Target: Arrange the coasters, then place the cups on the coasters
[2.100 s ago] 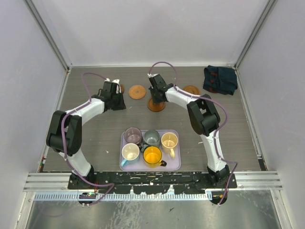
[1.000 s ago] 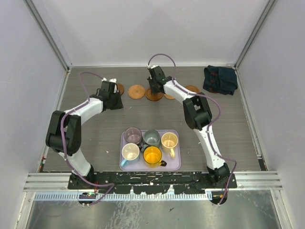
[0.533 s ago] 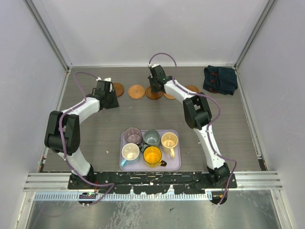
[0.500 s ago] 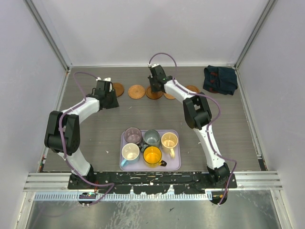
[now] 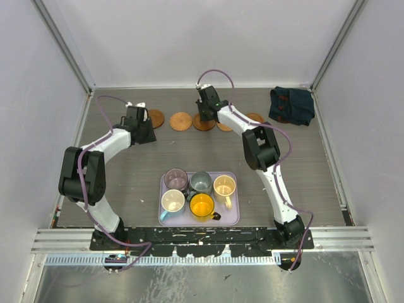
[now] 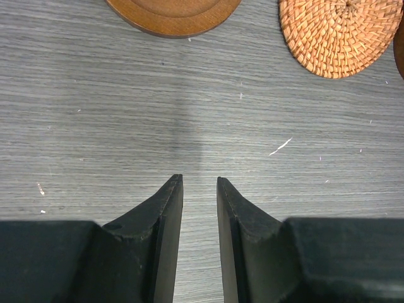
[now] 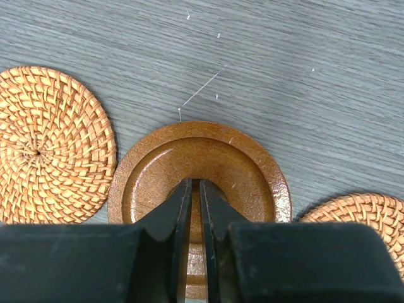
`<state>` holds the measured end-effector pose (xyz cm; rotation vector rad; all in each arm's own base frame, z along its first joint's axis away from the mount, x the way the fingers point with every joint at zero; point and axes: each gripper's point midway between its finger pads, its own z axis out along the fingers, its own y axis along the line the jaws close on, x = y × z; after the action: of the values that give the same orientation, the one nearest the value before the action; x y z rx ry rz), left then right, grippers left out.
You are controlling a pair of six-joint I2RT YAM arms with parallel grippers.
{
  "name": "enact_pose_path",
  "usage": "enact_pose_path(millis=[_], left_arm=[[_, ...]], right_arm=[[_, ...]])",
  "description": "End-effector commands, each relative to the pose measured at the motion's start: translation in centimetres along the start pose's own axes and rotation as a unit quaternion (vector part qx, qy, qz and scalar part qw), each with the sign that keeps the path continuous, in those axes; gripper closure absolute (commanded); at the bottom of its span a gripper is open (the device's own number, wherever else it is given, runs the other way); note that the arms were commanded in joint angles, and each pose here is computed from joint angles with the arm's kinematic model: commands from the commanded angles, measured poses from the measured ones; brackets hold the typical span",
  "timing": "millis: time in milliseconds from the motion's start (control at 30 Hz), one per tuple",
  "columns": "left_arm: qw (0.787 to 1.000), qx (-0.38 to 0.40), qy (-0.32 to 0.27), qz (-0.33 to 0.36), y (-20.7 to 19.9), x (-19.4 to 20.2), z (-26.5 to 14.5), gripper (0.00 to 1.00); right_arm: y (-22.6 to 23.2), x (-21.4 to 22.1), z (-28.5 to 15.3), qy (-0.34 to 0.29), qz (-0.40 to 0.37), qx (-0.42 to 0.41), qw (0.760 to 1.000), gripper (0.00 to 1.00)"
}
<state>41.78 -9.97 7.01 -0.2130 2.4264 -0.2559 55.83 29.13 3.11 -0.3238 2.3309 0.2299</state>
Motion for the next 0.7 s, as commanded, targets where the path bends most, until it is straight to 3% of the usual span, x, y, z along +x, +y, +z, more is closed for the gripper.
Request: enact_pose_path(millis=[0,567,667], left_arm=[[0.999,0.006,-0.035,0.000,-0.3,-2.2,-0.9,0.70],[0.999,0.006,-0.043,-0.008,-0.1,-3.0,-0.8,0.70],[0.999,0.013,-0.049,-0.010,-0.4,-3.5,-0.7,0.70]], right_arm=[[-0.7,3.2,0.8,0.035,0.004,0.007,0.999,0.83],[-0.7,0.5,-0.7,0.002,0.000,0.009,1.000,0.83],[-0.5,-1.6,-2.2,-0.022,-0.001,0.005,1.000,0.82]])
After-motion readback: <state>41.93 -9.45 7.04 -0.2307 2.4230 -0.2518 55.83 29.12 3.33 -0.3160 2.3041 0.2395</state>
